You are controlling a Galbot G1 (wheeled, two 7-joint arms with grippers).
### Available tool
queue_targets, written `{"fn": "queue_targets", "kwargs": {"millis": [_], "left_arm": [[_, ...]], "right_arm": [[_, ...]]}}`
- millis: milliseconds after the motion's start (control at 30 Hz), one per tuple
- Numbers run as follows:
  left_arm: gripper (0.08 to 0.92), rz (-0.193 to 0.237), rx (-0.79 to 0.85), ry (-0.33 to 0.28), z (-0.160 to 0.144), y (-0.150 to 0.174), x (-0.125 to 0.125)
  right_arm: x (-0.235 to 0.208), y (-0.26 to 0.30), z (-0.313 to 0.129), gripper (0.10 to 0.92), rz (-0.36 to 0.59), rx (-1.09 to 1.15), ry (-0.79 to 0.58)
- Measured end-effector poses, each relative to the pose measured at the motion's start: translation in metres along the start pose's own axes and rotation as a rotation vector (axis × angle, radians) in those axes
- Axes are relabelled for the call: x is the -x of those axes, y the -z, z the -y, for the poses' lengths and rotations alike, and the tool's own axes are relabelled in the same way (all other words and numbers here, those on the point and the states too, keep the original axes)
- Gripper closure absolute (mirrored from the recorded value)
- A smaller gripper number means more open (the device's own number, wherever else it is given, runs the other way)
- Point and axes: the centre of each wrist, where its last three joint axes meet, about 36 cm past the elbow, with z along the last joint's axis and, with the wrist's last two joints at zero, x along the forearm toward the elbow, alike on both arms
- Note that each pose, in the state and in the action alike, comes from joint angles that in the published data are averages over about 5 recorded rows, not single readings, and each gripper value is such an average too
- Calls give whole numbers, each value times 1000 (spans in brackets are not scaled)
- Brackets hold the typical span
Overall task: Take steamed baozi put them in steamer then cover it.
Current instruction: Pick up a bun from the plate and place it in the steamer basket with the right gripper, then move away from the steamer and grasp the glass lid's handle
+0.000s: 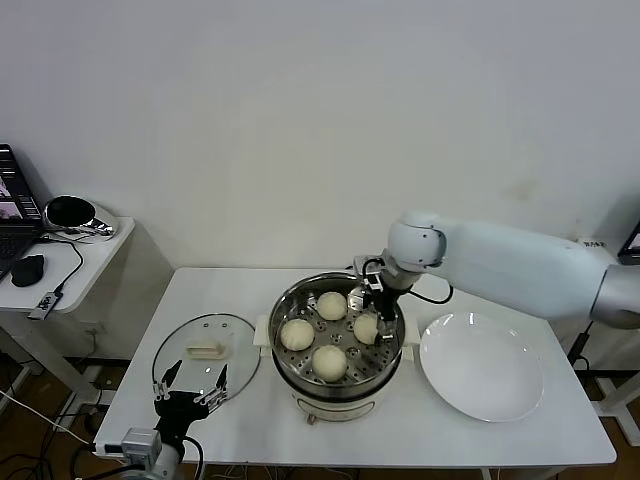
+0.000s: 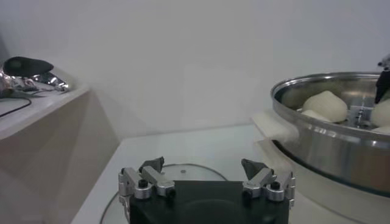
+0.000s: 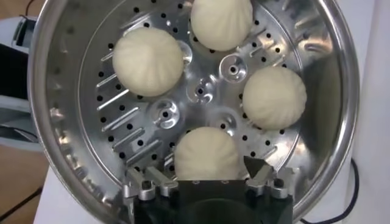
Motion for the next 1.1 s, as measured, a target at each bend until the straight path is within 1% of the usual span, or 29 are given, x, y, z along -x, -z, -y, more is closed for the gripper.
{"fn": "queue_targets", "kwargs": {"millis": [100, 200, 400, 600, 800, 1100], "left_arm": [[177, 5, -4, -1, -1, 1, 0], [177, 18, -6, -1, -2, 1, 1], [177, 49, -11, 15, -2, -6, 4], [177, 83, -50, 37, 1, -9, 5], [177, 115, -68, 53, 1, -8, 7], [177, 160, -20, 88, -5, -7, 12]], "right_arm": [[-19, -8, -1, 200, 36, 16, -23], [-40, -23, -5, 200, 103, 51, -59], [-73, -71, -24, 200, 301, 154, -171], [-93, -124, -55, 200, 505, 268, -369], [-87, -167, -91, 200, 674, 387, -579], [-39, -211, -156, 200, 902, 604, -869]]}}
